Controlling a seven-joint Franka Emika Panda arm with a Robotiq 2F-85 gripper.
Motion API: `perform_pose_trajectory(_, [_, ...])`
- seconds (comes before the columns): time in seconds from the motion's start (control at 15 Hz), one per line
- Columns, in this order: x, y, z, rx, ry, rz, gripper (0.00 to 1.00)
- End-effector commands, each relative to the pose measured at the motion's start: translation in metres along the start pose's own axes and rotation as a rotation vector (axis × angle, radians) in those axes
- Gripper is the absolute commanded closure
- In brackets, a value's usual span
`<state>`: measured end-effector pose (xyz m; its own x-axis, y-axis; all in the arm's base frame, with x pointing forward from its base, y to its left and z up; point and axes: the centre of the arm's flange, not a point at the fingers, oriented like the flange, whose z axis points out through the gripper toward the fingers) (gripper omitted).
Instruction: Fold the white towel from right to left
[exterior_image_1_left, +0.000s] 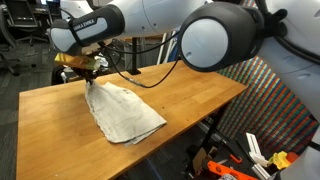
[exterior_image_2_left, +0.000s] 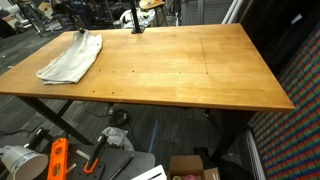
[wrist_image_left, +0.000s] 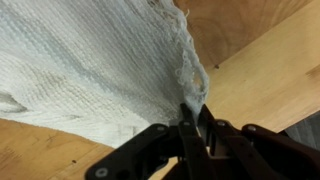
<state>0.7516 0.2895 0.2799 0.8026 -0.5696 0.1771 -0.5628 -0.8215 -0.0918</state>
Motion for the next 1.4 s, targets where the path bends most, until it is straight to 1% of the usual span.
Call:
perform_pose_trajectory(0.0, [0.003,-0.017,-0.002,0.046,-0.027,-0.021,0.55])
perform_pose_trajectory(0.07, [-0.005,-0.014,-0.007,0.062,-0.035,-0.058,0.48])
perform_pose_trajectory(0.13, [-0.012,-0.012,-0.012,0.073,-0.038,-0.102,0.39])
perform_pose_trajectory(0.27, [-0.023,-0.01,-0.024,0.091,-0.034,-0.182,0.25])
perform_pose_trajectory(0.4, [-0.02,-0.011,-0.031,0.082,0.021,-0.224,0.1])
perform_pose_trajectory(0.47, [-0.015,-0.01,-0.031,0.046,0.057,-0.241,0.01])
perform_pose_trajectory(0.67, [0.0,0.0,-0.026,-0.063,0.091,-0.296,0.0])
perform_pose_trajectory(0.73, [0.006,0.006,-0.023,-0.093,0.085,-0.313,0.0])
perform_pose_trajectory(0.87, [0.016,0.017,-0.013,-0.129,0.046,-0.36,0.0])
perform_pose_trajectory(0.93, [0.021,0.021,-0.007,-0.134,0.027,-0.378,0.0])
perform_pose_trajectory(1.07, [0.032,0.029,0.002,-0.145,0.016,-0.386,0.0])
perform_pose_trajectory(1.33, [0.05,0.039,0.027,-0.16,0.018,-0.347,0.0])
